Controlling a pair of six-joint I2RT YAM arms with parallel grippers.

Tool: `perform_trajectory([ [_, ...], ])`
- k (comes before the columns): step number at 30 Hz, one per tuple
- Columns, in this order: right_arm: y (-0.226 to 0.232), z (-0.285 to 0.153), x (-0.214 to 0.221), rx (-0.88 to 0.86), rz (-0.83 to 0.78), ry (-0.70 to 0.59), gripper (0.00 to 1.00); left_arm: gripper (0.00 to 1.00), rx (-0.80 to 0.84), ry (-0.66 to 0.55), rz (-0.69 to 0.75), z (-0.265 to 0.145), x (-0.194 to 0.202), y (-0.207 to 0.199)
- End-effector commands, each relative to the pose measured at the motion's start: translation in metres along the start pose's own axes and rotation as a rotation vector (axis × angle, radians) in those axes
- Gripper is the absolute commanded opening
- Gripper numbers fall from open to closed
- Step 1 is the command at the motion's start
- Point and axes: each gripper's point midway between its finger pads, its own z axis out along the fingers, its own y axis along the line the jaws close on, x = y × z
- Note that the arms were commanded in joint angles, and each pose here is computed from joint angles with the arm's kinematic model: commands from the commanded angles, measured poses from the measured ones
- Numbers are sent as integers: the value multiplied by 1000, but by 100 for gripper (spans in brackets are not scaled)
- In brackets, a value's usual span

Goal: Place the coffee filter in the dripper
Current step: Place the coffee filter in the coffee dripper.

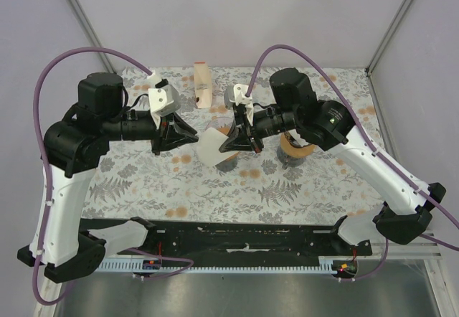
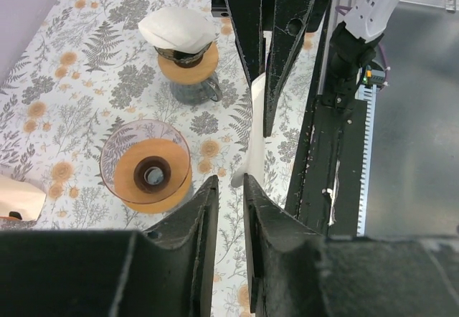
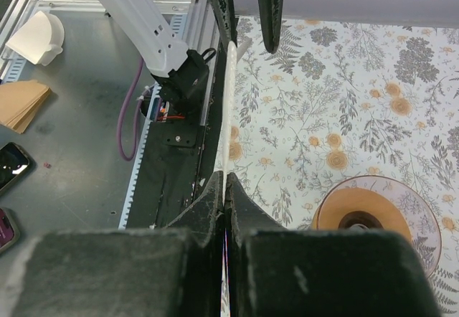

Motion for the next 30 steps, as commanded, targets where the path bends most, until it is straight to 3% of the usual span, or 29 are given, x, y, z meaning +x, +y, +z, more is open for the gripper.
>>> perform_trajectory([
  [1,6,-4,-14,-17,-38,-29,0,26,-21,-1,67,-5,-6,2],
  [30,11,-6,-15,-36,-51,-37,0,26,45,-44,35,3,-9,-6],
])
